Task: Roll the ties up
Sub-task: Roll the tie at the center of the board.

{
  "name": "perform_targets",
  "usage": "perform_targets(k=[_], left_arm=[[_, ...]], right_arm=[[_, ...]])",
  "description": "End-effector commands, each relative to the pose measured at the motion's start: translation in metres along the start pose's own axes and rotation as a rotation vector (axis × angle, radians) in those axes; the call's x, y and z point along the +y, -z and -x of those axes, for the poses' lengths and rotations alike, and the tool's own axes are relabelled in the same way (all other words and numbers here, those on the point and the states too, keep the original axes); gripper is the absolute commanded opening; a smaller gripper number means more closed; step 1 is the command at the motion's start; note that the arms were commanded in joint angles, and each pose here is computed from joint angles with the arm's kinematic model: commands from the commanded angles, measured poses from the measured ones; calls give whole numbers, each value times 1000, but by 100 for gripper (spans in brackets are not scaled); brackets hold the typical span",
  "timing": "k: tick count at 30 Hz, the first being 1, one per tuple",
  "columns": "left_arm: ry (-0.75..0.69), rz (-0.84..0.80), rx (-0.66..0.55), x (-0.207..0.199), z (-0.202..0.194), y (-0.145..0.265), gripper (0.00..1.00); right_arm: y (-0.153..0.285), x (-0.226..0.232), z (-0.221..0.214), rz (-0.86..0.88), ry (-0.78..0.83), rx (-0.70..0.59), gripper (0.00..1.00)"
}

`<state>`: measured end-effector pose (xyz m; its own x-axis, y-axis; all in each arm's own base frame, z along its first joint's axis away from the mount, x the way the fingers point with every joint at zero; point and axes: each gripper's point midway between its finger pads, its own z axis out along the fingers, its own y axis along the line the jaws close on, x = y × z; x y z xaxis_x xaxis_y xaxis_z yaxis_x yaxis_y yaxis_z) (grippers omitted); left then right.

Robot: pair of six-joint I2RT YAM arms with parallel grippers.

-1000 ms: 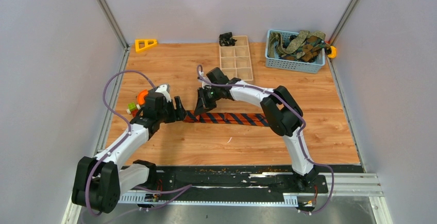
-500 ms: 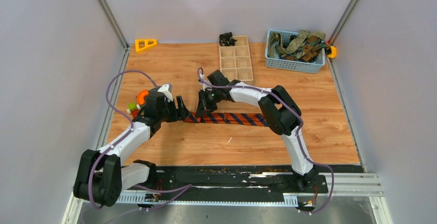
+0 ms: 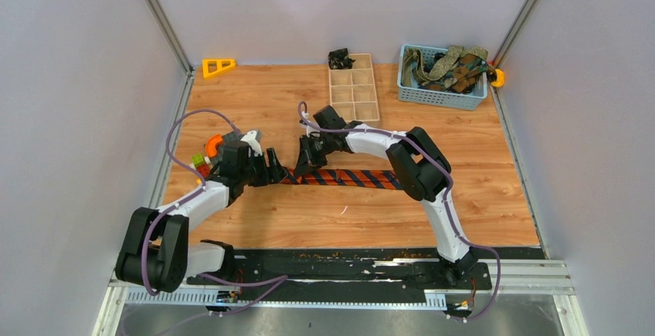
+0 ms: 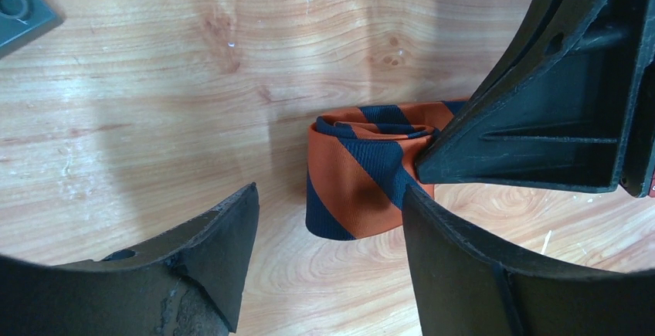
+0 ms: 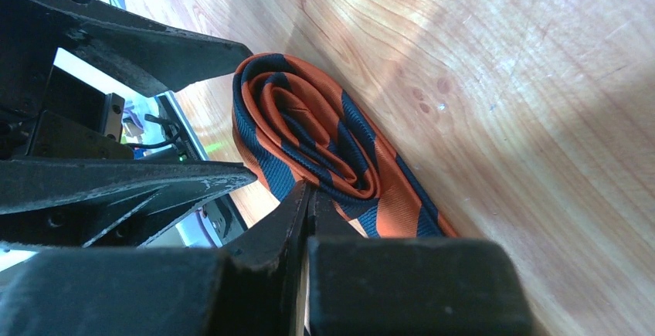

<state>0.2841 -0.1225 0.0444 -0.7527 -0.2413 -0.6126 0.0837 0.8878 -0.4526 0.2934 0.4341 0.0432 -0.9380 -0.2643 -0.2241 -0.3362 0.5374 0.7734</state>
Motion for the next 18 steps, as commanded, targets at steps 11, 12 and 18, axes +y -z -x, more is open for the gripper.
perform_targets(k=[11,12,18], left_arm=[[65,-125,-20,-7,3,-16,63],[67,-131,-16,-7,2,-18,62],[91,-169,2,-8,-5,-25,53]], right_arm=[[-13,-33,-10,-56,-24,15,0],[-13,-33,-10,-56,-26,15,0],[-12,-32,-4,-63,-21,9,0]])
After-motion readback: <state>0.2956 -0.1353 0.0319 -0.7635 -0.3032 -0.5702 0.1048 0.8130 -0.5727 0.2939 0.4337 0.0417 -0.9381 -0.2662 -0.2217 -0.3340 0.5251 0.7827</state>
